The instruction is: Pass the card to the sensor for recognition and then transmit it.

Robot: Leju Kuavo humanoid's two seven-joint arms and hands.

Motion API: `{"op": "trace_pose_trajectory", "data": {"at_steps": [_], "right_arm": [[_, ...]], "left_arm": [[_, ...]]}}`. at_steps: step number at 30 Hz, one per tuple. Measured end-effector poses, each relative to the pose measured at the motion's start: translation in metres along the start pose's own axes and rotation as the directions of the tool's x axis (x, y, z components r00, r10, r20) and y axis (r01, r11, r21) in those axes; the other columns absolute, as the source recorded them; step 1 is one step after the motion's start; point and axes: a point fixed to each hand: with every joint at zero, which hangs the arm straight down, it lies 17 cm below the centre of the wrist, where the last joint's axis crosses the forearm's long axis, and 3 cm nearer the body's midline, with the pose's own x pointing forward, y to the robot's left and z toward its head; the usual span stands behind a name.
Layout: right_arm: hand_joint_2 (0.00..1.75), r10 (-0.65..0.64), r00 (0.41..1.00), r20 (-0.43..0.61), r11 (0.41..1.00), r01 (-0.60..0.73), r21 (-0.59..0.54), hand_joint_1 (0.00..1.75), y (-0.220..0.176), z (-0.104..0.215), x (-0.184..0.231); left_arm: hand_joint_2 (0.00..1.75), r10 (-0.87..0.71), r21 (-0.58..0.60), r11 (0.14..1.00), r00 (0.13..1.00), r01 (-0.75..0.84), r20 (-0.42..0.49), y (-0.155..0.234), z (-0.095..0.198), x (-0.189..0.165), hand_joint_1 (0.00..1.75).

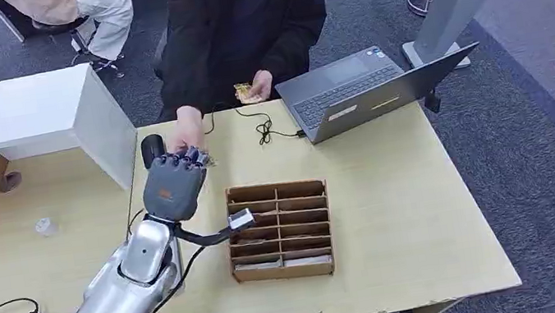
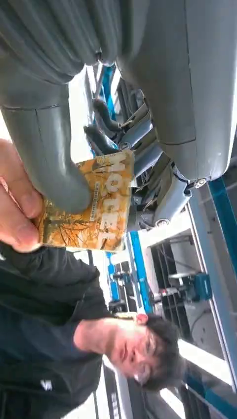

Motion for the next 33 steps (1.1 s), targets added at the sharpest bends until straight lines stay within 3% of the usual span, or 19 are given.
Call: {"op": "trace_pose_trajectory", "data": {"at_steps": [19,27,33], "right_arm": [[0.0,-0.022,1.0,-0.003,1.0,0.022,0.005,0.0,0.003,0.0,-0.002],[0.0,-0.065,0.998,-0.019,0.998,0.066,0.018,0.0,0.009,0.0,-0.006],[0.0,-0.07,0.997,-0.022,0.997,0.07,0.02,0.0,0.01,0.0,-0.008]], "left_arm": [[1.75,0.08,-0.022,0.996,0.996,-0.081,-0.037,0.004,-0.005,0.0,0.0],[1.75,0.27,0.071,0.961,0.961,-0.266,-0.058,0.05,0.011,0.008,0.0],[1.75,0.295,0.114,0.95,0.955,-0.29,-0.038,0.073,0.02,0.011,0.0]]}}
